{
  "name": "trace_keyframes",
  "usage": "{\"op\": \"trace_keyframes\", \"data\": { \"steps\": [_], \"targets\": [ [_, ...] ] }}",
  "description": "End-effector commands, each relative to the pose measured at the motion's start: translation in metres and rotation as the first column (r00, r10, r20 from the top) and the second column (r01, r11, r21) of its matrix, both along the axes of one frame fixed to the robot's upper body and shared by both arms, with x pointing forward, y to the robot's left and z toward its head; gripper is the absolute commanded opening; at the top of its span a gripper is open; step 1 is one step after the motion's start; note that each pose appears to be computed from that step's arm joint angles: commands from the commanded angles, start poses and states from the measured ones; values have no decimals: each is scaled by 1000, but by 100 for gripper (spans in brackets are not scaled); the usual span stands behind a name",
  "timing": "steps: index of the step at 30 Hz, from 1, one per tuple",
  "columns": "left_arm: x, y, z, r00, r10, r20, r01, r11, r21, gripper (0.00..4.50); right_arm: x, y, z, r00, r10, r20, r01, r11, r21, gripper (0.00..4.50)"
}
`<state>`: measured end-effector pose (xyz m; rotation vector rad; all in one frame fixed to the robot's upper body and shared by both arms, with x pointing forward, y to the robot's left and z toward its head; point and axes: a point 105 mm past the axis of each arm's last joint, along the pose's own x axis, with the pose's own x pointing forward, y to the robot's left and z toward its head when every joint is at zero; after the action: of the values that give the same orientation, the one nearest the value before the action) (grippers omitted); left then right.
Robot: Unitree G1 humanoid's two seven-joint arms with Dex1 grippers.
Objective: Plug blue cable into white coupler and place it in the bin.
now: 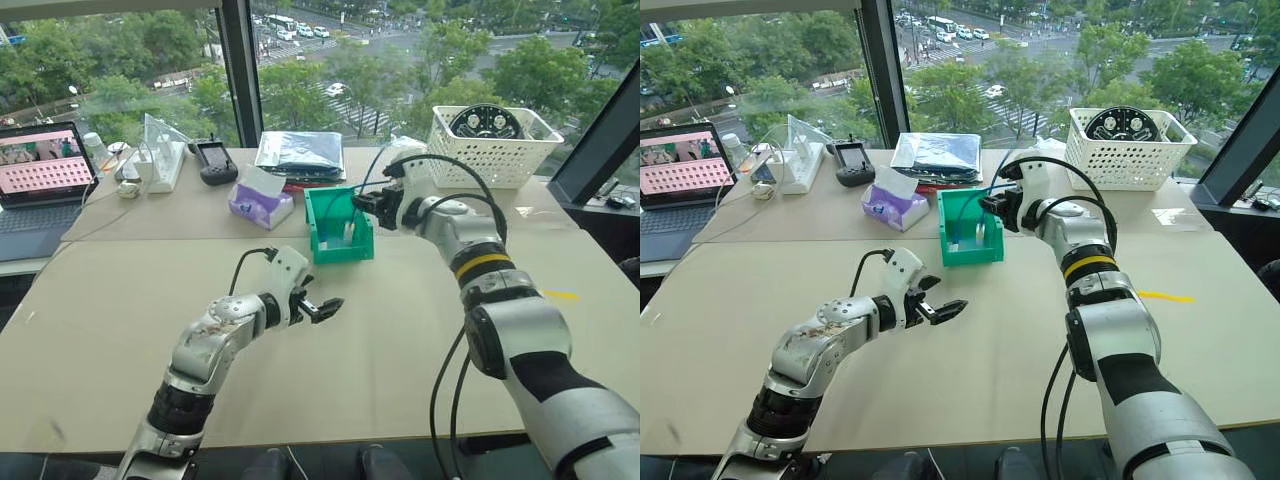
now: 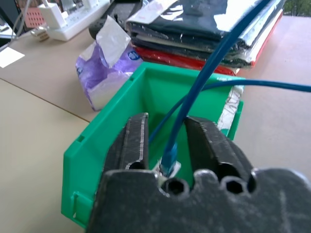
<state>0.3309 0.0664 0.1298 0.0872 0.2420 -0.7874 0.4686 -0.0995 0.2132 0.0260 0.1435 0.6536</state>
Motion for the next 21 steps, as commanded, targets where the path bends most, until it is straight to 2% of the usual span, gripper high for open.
{"op": "trace_keyframes", "data": {
  "steps": [1, 3, 5, 8, 10, 13, 17, 18, 20, 21],
  "targets": [
    [8, 14, 15, 989, 88, 117, -92, 995, 34, 450, -2, -3, 42, 994, 44, 103, -52, 995, 79, 306],
    [15, 30, 12, 975, 141, 173, -159, 983, 96, 450, -9, -16, 53, 989, 88, 121, -105, 984, 142, 370],
    [18, 43, 15, 963, 161, 215, -185, 978, 100, 450, -24, -30, 58, 977, 162, 141, -185, 968, 171, 447],
    [20, 54, 24, 956, 163, 242, -182, 981, 59, 450, -60, -48, 57, 950, 253, 185, -281, 949, 144, 447],
    [19, 61, 29, 957, 157, 243, -167, 986, 18, 450, -95, -58, 49, 932, 307, 194, -329, 940, 94, 447],
    [14, 73, 28, 965, 132, 227, -132, 991, -18, 450, -128, -71, 37, 949, 252, 187, -261, 965, 20, 447],
    [5, 93, 11, 968, 94, 232, -106, 994, 40, 450, -158, -73, 42, 962, 173, 210, -204, 969, 136, 447],
    [6, 98, 11, 966, 118, 230, -124, 992, 8, 450, -161, -76, 26, 973, 143, 182, -162, 982, 93, 447],
    [9, 104, 19, 953, 157, 259, -149, 987, -53, 450, -164, -87, -24, 990, 67, 123, -53, 992, -116, 447],
    [10, 105, 21, 948, 169, 270, -155, 985, -72, 450, -167, -89, -40, 992, 56, 116, -33, 980, -195, 447]
  ]
}}
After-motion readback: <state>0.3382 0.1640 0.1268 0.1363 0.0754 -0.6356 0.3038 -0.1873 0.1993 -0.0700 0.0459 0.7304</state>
